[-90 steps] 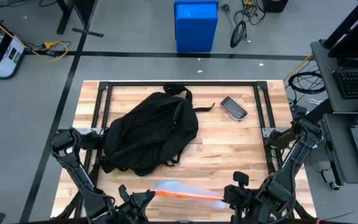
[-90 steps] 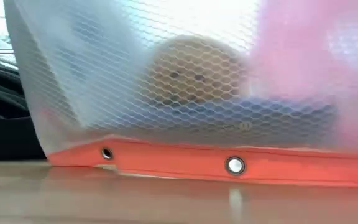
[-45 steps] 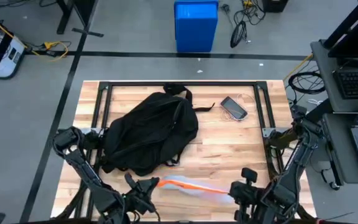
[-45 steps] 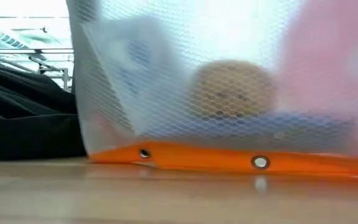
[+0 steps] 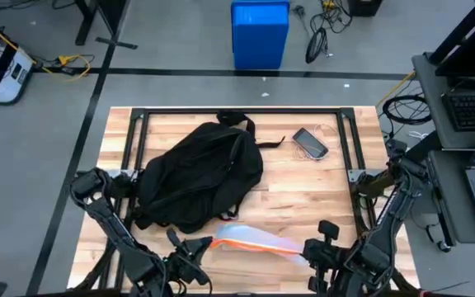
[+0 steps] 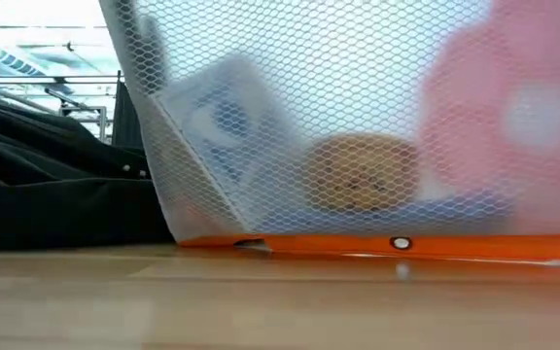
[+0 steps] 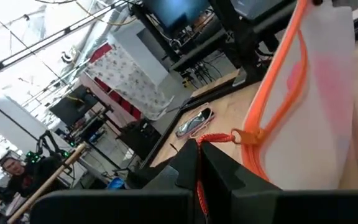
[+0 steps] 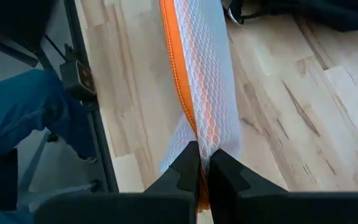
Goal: Unpack backpack
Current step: Open the orange zip bag, then remove the pink medicine organizer from the orange zip bag
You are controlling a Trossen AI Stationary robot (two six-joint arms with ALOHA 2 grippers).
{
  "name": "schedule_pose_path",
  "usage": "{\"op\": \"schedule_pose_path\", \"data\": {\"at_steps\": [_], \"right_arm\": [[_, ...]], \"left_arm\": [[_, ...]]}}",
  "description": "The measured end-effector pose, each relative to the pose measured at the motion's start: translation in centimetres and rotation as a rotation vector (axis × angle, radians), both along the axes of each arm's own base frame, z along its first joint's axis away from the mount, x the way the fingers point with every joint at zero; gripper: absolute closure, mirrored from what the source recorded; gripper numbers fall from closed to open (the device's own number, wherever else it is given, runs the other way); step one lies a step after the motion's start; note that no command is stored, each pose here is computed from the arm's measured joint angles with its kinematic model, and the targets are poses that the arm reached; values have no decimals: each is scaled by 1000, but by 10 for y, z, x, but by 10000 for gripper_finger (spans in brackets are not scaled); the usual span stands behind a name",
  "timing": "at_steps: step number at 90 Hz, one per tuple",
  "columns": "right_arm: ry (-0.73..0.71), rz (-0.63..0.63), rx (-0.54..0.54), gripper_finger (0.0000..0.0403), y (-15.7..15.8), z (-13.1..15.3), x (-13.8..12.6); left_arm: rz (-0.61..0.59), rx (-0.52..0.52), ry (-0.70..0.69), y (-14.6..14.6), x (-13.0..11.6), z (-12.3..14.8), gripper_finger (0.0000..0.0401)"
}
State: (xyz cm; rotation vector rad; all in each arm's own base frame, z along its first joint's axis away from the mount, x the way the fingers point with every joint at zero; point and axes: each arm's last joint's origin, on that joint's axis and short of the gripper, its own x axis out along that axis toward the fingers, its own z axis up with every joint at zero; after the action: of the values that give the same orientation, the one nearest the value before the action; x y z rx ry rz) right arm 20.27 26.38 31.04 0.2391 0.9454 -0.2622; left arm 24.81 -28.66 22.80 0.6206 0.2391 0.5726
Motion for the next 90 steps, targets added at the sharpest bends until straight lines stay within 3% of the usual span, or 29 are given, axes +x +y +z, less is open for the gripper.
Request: {"op": "schedule_pose_path", "data": {"at_steps": [11,40,63,80,90], "right_arm": [[-1,0,-5,403,-2,0,4],[-20,-15,-31,403,-7,0,9],[-37,-16,-59,403,-10,1,13],[-35,-27,-66,403,-14,1,18],[-40,-28,-71,403,-18,1,24]], "left_arm": [[7,3,2,2,2,0,380],[9,-31,-2,4,5,0,283],[-20,-58,-19,0,-4,11,259],[-29,-244,-141,-3,1,31,259],[-123,-349,-95,-4,14,36,259]]}}
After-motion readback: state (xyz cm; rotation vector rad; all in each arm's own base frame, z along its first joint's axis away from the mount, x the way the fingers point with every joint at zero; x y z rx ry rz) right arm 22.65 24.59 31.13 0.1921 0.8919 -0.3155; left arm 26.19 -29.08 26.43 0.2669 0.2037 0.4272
